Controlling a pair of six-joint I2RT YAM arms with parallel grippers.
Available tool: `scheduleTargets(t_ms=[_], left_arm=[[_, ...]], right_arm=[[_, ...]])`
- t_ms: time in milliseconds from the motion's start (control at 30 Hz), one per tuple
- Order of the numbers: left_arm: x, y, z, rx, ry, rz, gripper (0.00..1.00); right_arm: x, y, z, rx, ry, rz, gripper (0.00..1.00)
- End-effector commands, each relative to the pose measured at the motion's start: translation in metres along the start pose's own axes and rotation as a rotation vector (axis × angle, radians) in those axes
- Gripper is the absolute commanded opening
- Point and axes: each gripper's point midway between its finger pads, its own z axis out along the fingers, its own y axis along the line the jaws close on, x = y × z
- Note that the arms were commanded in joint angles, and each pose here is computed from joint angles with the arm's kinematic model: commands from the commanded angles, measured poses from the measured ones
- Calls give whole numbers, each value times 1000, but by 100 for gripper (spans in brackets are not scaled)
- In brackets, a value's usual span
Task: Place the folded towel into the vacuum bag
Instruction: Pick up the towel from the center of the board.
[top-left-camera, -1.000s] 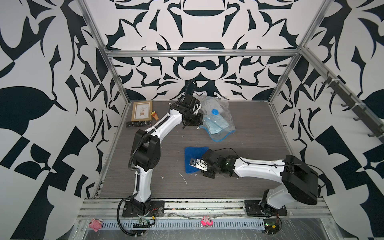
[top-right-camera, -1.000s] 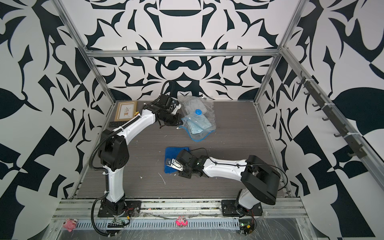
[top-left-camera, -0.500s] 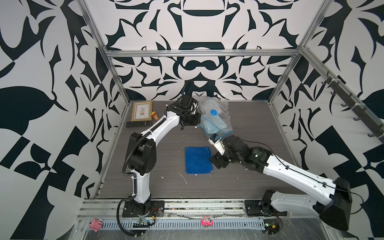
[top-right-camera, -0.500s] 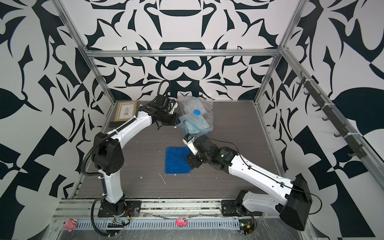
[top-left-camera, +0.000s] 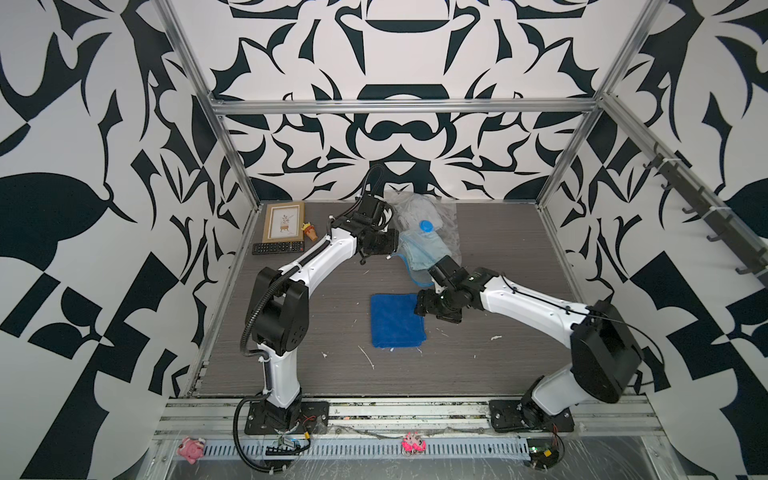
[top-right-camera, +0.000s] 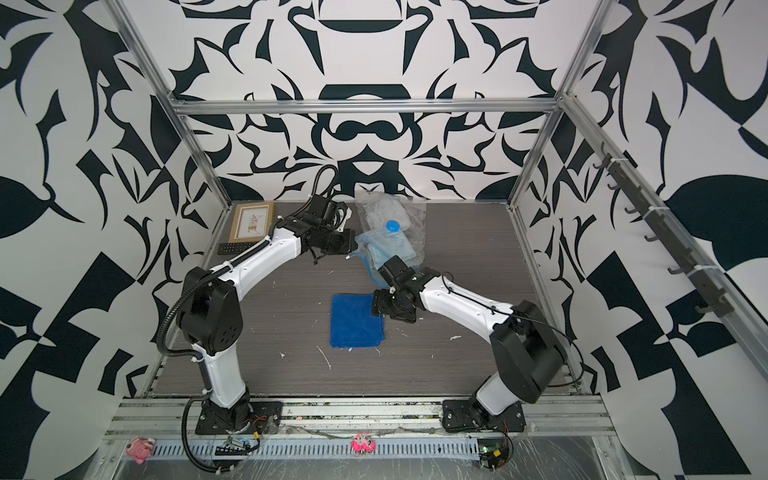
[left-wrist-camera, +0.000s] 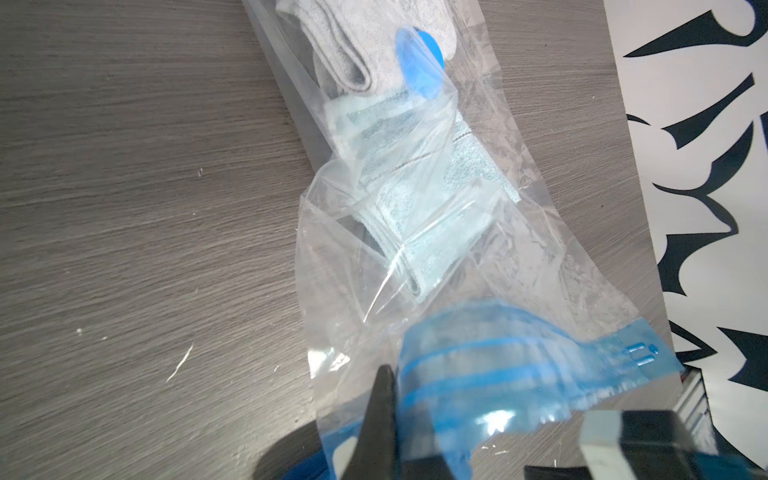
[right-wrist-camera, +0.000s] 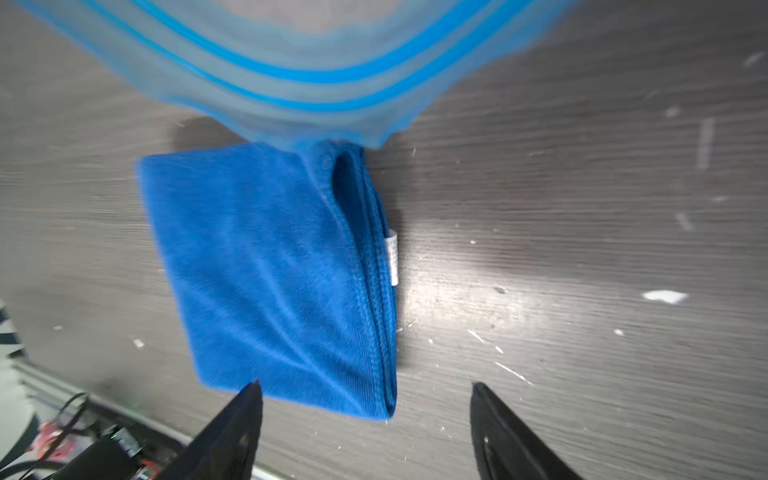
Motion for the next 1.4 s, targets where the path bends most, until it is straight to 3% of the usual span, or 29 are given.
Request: scheduleTargets(t_ms=[0,267,400,667,933,1100,1367], left_arm=[[-13,-6,-14,18,-63,2,0],[-12,-6,-12,16,-59,2,0],[-11,-5,-10,15,-53,-1,0],[-10,-4,-8,12,-48,-2,0],[-10,-3,-9,9,-50,-2,0],[-10,-3,-12,-1,-56,-1,0],[-13,-5,-20,-16,-78,20,0]], right_arm=[[-3,23,6,-10,9,-23,80],[-3,17,38,69,64,-40,80],[1,11,51,102,101,-41,74],[9,-2,70,155,160,-25,51],[10,8,77,91,172,-45,15],[-7,43,41,-84,49,-113,0],[-25,67,-56,-399,-116,-84,0]])
